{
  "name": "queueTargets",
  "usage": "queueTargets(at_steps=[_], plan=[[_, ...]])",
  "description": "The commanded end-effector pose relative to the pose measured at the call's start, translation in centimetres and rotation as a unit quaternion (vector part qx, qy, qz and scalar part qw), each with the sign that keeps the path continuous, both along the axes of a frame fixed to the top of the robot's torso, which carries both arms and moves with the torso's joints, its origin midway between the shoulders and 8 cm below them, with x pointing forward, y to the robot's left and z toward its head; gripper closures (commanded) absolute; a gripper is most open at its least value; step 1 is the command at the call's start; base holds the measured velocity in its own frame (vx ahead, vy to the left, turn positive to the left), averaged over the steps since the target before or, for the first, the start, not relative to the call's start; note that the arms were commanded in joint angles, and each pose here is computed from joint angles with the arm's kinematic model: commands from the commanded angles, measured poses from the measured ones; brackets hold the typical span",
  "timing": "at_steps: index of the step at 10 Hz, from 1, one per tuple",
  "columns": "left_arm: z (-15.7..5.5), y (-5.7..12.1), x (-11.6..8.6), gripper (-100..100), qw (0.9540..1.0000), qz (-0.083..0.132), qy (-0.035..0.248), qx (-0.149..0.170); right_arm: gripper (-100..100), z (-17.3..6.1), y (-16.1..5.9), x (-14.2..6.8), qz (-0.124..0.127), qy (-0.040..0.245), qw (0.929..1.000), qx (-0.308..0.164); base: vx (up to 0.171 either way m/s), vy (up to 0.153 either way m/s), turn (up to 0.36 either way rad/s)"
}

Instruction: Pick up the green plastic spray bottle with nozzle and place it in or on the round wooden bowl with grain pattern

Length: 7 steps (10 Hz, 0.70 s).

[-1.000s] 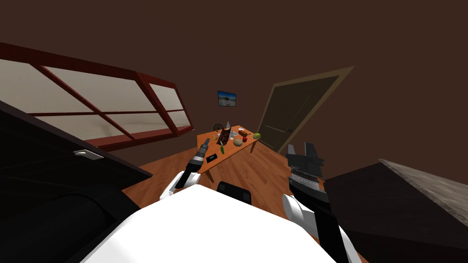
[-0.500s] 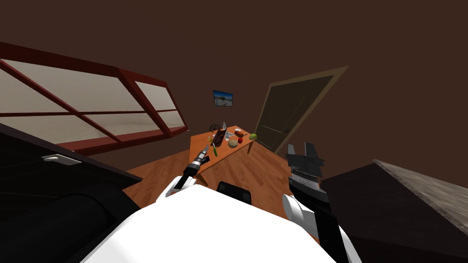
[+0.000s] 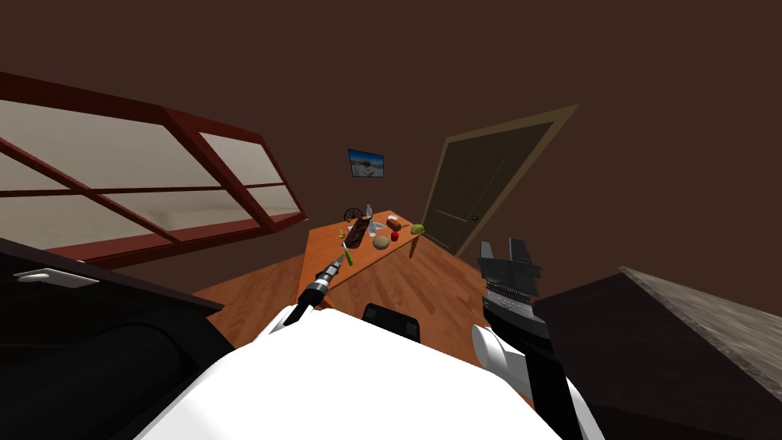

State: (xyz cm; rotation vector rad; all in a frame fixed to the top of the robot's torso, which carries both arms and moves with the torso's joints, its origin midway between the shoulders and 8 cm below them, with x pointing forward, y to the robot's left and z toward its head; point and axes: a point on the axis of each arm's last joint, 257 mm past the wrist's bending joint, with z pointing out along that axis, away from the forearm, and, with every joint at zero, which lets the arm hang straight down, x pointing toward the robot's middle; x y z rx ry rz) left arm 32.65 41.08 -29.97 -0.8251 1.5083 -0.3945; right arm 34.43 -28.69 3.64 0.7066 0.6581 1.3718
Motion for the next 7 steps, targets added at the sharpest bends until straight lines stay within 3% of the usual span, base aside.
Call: queueTargets(at_steps=[1,3,4,7], plan=[[-2.5,1.5,-1.4,-100,0.9991,0.014,0.038,0.011,0,0.0,0.0,0.0,0.000,0.000,1.0000,0.000,0.080,-0.095,-0.027],[-5.9,3.7,-3.9,-100,0.9944,0.034,0.095,0.031,0,0.0,0.0,0.0,0.000,0.000,1.0000,0.000,0.132,-0.139,-0.044],[-6.1,3.7,-4.0,-100,0.9942,0.035,0.097,0.030,0,0.0,0.0,0.0,0.000,0.000,1.0000,0.000,0.092,-0.121,-0.007],[-10.2,7.1,-8.0,-100,0.9812,0.063,0.174,0.055,0,0.0,0.0,0.0,0.000,0.000,1.0000,0.000,0.098,-0.118,-0.044]])
